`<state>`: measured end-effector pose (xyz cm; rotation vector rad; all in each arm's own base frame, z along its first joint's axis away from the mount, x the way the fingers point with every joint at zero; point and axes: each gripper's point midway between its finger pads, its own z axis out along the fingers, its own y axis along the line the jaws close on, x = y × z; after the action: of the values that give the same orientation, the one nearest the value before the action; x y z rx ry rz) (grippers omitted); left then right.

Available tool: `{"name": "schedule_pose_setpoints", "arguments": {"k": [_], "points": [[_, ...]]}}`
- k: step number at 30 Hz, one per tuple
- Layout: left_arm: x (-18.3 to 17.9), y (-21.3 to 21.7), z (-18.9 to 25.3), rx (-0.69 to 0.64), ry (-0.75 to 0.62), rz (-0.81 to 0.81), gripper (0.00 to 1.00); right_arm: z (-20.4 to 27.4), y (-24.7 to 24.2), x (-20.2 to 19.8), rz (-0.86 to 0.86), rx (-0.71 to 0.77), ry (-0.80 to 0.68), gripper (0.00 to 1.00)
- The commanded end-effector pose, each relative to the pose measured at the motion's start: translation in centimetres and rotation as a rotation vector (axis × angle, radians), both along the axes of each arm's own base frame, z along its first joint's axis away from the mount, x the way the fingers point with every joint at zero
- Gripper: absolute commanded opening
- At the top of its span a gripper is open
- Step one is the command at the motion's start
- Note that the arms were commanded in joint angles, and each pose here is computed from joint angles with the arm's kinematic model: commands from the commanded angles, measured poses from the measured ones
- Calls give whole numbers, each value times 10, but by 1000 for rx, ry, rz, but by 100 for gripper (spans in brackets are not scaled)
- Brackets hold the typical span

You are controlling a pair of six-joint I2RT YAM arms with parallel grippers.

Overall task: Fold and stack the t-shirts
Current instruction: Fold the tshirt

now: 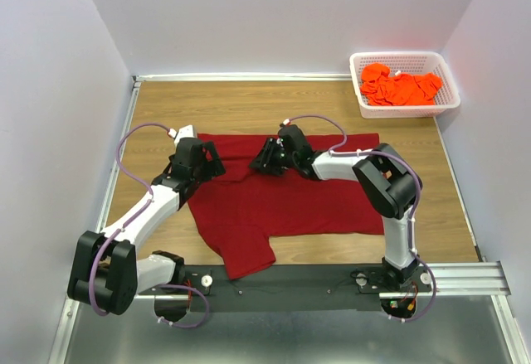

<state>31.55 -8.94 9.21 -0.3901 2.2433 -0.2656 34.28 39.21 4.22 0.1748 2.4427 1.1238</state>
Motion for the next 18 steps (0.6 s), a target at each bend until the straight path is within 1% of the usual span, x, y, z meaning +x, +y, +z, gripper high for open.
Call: {"name": "schedule_pose_setpoints", "arguments": {"k": [1, 9, 14, 18], "points": [[3, -6, 6, -13, -30, -27, 93, 4, 9, 14, -31, 4, -36, 52], [2, -10, 5, -16, -25, -42, 93, 7, 18, 29, -51, 3, -53, 52], [1, -13, 5, -21, -24, -54, 93, -1, 22, 38, -51, -19, -61, 52], [0, -19, 3, -23, -20, -85, 91, -6, 25, 40, -42, -28, -53, 52]]}}
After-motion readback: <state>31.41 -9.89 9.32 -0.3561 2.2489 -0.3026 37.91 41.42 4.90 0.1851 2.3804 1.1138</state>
